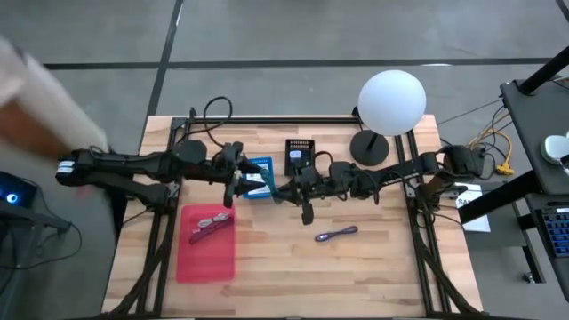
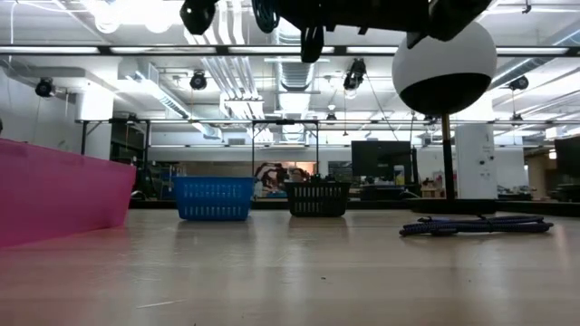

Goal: Pick and place items into bin
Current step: Put the light blue charger cable into the pink bin, then put the blue charger cable into the red bin

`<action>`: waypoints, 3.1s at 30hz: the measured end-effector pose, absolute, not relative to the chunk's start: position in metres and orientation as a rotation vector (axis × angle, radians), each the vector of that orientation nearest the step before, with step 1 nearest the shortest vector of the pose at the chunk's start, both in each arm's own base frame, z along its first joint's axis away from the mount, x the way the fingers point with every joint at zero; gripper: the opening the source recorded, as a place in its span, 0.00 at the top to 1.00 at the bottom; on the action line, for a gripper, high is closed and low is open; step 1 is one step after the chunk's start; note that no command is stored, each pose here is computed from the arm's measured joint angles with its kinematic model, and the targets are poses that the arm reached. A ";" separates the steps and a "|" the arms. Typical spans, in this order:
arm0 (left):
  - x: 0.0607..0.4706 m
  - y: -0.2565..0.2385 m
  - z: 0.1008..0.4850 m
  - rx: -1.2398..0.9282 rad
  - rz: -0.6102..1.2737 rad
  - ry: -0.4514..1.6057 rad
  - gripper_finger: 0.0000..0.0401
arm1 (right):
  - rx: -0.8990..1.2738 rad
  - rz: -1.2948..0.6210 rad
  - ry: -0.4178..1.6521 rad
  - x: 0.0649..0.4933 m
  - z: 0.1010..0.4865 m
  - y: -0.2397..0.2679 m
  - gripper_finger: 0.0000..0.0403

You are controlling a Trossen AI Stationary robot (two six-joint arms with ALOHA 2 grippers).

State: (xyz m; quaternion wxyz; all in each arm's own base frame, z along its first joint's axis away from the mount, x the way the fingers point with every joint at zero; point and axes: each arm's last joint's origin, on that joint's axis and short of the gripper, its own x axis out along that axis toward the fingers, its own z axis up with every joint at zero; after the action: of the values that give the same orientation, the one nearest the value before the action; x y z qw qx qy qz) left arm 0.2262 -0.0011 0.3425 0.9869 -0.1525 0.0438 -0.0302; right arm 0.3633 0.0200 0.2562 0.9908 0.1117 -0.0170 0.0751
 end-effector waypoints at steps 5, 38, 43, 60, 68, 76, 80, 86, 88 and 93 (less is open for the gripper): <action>0.240 -0.002 0.338 -0.311 -0.113 0.075 0.51 | 0.225 0.092 -0.034 0.363 0.255 0.018 0.97; 0.243 -0.004 0.328 -0.373 -0.162 0.172 0.93 | 0.265 0.101 0.146 0.363 0.239 0.018 0.89; 0.231 -0.005 0.327 -0.386 -0.175 0.255 0.94 | 0.301 0.072 0.331 0.359 0.221 0.019 0.77; 0.166 -0.004 0.294 -0.592 0.082 0.838 0.94 | 0.411 0.034 0.503 0.352 0.206 0.019 0.63; 0.160 -0.007 0.267 -0.698 0.119 1.166 0.94 | 0.397 0.038 0.499 0.352 0.207 0.019 0.66; 0.184 -0.019 0.243 -0.767 0.017 1.378 0.94 | 0.394 0.035 0.499 0.352 0.207 0.019 0.68; 0.194 -0.024 0.231 -0.727 -0.023 1.455 0.94 | 0.394 0.036 0.499 0.352 0.207 0.019 0.68; 0.201 -0.026 0.220 -0.701 -0.028 1.511 0.78 | 0.390 0.037 0.498 0.352 0.207 0.019 0.67; 0.202 -0.026 0.218 -0.703 -0.023 1.520 0.71 | 0.390 0.037 0.498 0.352 0.207 0.019 0.67; 0.204 -0.026 0.218 -0.707 -0.025 1.507 0.59 | 0.391 0.037 0.500 0.352 0.207 0.019 0.69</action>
State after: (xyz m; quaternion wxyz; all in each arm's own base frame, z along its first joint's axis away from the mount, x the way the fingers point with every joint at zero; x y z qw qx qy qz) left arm 0.2041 -0.0260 0.2180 0.6729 -0.3141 0.6696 -0.0110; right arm 0.3521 0.0193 0.2068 0.9499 0.1924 0.2458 0.0182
